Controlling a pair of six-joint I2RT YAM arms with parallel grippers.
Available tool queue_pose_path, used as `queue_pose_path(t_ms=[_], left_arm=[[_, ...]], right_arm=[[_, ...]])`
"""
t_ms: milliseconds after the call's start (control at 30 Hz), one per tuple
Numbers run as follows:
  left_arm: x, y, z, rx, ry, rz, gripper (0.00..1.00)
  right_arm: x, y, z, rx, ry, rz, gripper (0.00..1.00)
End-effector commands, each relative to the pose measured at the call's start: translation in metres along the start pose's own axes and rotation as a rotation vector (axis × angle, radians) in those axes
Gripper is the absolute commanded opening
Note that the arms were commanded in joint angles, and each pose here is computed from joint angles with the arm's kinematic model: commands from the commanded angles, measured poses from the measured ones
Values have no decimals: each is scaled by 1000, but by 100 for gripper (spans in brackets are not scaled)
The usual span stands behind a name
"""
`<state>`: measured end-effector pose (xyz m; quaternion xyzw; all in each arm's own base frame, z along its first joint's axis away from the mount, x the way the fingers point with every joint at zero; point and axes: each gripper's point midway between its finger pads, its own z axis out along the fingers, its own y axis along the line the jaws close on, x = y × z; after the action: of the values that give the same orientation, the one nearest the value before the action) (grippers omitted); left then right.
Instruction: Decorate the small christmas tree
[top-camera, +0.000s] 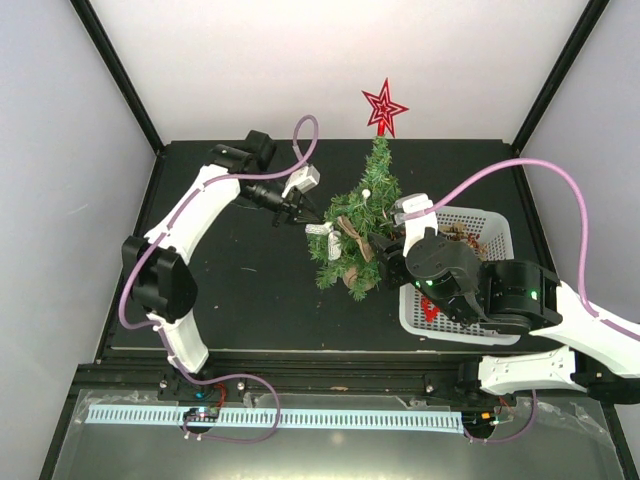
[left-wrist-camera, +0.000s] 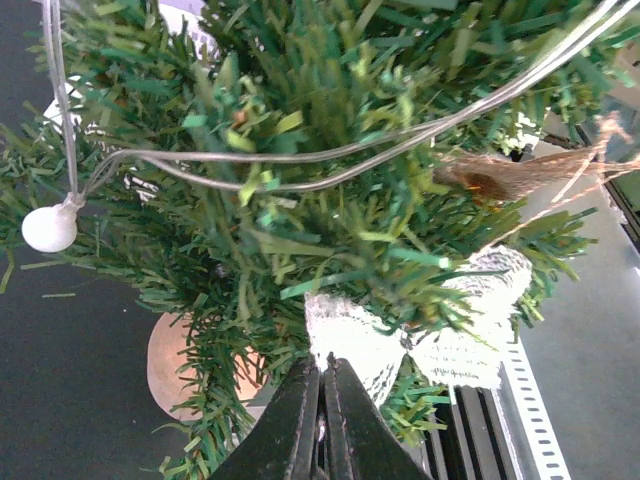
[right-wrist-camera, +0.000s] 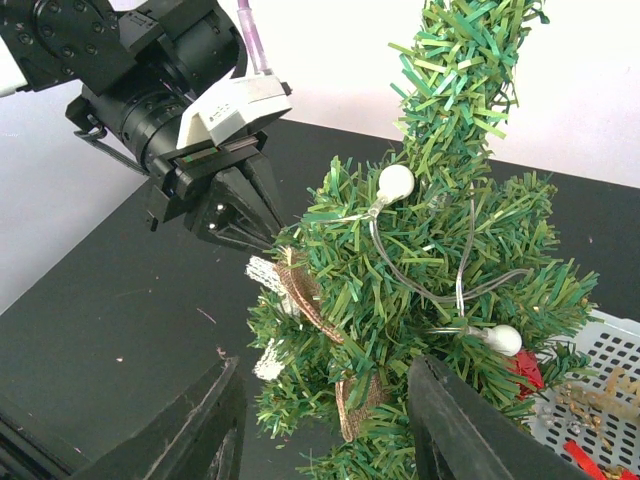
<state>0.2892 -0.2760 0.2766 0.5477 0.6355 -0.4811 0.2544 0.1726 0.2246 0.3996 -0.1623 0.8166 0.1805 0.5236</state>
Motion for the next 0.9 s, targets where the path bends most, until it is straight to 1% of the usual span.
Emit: queue_pose_path(t_ms=[0, 633, 733, 867], left_arm=[[-9, 5, 1, -11, -7, 27, 2], [3, 7, 24, -14, 58, 11, 3], [4, 8, 24, -28, 65, 18, 3], [0, 17, 21, -91, 70, 39, 3]], right_arm=[[-3, -2, -2, 6, -23, 31, 45], [-1, -2, -1, 0, -24, 43, 45], [0, -3, -2, -2, -24, 46, 45], [0, -2, -2, -7, -22, 49, 45]])
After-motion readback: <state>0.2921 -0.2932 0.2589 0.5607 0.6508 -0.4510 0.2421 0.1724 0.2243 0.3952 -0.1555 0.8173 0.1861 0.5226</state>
